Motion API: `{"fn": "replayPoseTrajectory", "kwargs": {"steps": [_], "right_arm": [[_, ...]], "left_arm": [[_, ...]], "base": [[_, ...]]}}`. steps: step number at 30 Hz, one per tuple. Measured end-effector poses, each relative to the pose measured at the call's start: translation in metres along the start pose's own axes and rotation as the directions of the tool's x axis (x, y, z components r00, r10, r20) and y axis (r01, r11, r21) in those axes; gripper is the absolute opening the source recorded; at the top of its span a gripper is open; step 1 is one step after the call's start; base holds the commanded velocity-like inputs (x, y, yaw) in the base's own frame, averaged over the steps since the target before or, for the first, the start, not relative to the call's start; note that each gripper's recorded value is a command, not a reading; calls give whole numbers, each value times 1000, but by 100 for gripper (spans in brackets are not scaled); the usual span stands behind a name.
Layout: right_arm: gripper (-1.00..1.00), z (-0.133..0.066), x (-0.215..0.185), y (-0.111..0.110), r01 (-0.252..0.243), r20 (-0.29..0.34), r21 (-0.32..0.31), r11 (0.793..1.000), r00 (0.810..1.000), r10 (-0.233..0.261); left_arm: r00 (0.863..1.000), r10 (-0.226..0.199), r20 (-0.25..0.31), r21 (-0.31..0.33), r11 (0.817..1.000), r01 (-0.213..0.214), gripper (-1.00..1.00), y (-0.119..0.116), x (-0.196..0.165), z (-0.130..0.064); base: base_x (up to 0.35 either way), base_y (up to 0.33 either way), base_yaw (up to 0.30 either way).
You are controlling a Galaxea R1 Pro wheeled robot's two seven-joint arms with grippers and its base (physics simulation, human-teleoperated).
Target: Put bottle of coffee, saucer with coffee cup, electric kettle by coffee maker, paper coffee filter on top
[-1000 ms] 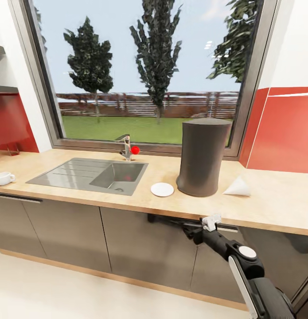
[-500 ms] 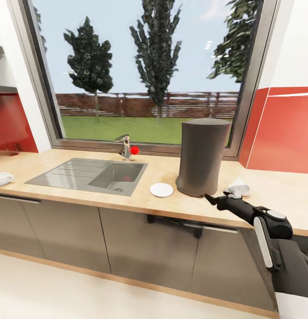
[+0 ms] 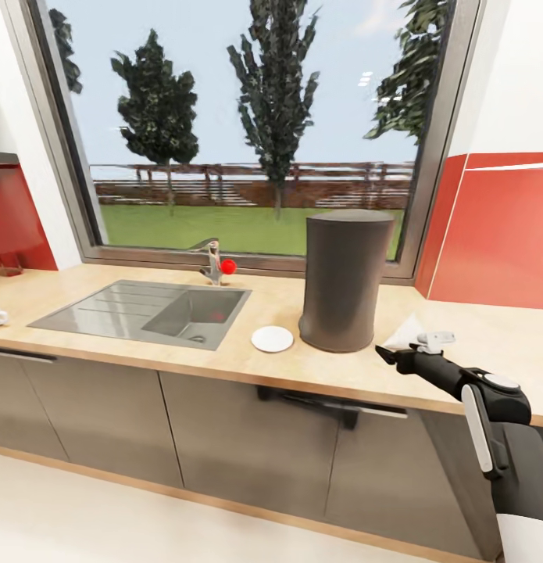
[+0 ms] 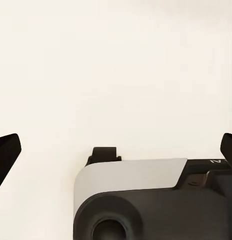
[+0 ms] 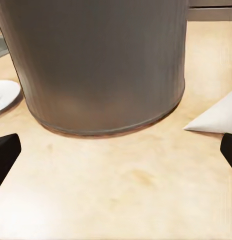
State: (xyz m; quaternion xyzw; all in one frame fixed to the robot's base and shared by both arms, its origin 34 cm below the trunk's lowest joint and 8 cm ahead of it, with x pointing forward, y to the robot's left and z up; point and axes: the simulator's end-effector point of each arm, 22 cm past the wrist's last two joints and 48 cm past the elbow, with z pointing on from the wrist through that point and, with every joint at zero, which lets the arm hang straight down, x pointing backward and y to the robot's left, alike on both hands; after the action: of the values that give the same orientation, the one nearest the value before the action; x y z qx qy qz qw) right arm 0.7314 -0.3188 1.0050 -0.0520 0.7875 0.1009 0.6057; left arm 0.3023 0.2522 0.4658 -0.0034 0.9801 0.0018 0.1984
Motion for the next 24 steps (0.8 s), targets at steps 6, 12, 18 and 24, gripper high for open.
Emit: {"fn": "replayPoseTrajectory", "kwargs": {"steps": [6, 12, 18, 24], "right_arm": [[100, 1, 3, 0, -4, -6, -2, 1000, 1000, 4], [100, 1, 3, 0, -4, -6, -5, 1000, 1000, 4], [100, 1, 3, 0, -4, -7, -4, 1000, 1000, 4], [100, 2, 3, 0, -4, -6, -2, 1000, 1000, 4]], "left_arm": [[1000, 0, 0, 0, 1000, 0, 100, 0, 0, 0], [1000, 0, 0, 0, 1000, 0, 100, 0, 0, 0], [1000, 1, 0, 1, 1000, -1, 100, 0, 0, 0], [1000, 1, 0, 1, 1000, -1, 100, -1, 0, 0]], "base": [[10, -52, 0], [59, -186, 0], [67, -146, 54], [24, -63, 209]]}}
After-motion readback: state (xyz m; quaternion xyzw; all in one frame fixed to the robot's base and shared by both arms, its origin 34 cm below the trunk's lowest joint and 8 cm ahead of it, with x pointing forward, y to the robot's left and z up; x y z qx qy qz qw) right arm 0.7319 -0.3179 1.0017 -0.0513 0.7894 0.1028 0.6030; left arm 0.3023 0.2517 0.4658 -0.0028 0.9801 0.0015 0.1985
